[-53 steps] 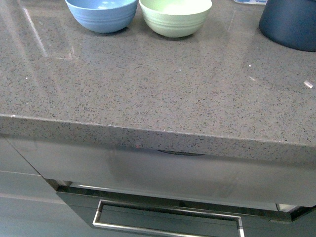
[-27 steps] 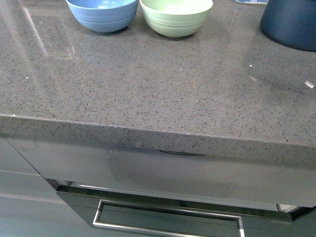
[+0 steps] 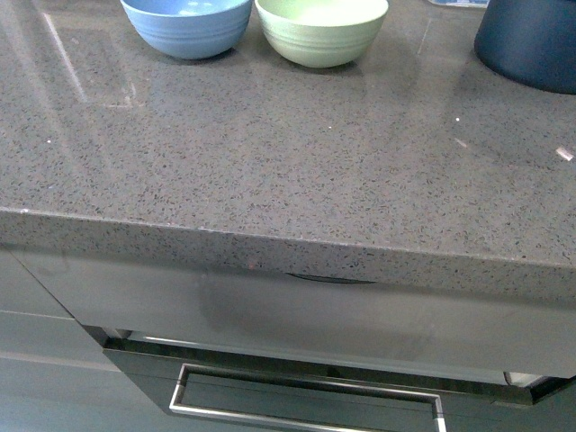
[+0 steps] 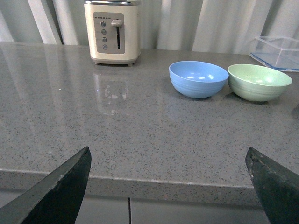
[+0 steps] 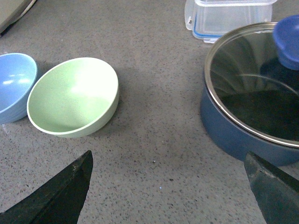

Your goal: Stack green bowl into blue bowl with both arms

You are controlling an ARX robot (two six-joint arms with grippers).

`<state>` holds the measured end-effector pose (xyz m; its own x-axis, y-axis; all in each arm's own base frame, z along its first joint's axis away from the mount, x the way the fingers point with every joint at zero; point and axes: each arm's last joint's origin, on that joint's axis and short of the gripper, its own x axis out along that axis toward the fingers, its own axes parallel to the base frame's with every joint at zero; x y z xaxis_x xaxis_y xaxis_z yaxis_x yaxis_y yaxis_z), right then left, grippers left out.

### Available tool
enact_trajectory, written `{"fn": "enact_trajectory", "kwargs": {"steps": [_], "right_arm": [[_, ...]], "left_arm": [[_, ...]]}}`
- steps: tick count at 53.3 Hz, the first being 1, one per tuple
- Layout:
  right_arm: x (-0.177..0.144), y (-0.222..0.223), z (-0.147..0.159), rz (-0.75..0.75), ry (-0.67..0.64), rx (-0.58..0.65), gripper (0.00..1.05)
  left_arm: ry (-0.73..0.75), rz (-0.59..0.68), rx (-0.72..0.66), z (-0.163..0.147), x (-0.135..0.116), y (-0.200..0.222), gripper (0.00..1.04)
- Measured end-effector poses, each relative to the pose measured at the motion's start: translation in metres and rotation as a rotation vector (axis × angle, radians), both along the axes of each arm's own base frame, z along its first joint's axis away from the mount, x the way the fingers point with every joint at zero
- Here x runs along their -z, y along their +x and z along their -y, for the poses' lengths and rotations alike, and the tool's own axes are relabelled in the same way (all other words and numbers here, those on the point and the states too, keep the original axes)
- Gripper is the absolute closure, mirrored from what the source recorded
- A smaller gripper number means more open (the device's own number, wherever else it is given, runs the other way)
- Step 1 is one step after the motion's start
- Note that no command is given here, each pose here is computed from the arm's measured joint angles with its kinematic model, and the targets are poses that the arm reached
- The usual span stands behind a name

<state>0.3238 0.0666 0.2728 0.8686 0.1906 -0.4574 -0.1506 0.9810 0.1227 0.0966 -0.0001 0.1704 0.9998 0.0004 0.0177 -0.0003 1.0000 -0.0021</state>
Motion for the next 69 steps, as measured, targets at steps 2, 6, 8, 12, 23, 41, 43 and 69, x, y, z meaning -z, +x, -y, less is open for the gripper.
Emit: {"fn": "enact_trajectory", "kwargs": {"steps": [2, 6, 8, 12, 23, 41, 43, 69], "right_arm": [[0.002, 0.009, -0.007, -0.014, 0.005, -0.01, 0.1], [0.005, 0.025, -0.018, -0.025, 0.001, -0.029, 0.1], [0.007, 0.034, -0.023, -0.037, -0.001, -0.038, 0.1], [0.011, 0.048, -0.028, -0.064, -0.002, -0.04, 0.1], [0.015, 0.084, -0.037, -0.128, -0.012, -0.025, 0.1], [0.018, 0.12, -0.053, -0.146, -0.029, -0.028, 0.1], [0.019, 0.121, -0.054, -0.146, -0.03, -0.029, 0.1], [0.043, 0.132, -0.072, -0.194, -0.048, -0.057, 0.1]], "left_arm": [[0.0, 0.0, 0.0, 0.0, 0.0, 0.0, 0.07], [0.0, 0.0, 0.0, 0.0, 0.0, 0.0, 0.07], [0.0, 0.0, 0.0, 0.0, 0.0, 0.0, 0.07], [0.0, 0.0, 0.0, 0.0, 0.0, 0.0, 0.07], [0.0, 0.0, 0.0, 0.0, 0.0, 0.0, 0.07], [0.0, 0.0, 0.0, 0.0, 0.0, 0.0, 0.07], [0.0, 0.0, 0.0, 0.0, 0.0, 0.0, 0.07], [0.0, 0.0, 0.0, 0.0, 0.0, 0.0, 0.07]]}}
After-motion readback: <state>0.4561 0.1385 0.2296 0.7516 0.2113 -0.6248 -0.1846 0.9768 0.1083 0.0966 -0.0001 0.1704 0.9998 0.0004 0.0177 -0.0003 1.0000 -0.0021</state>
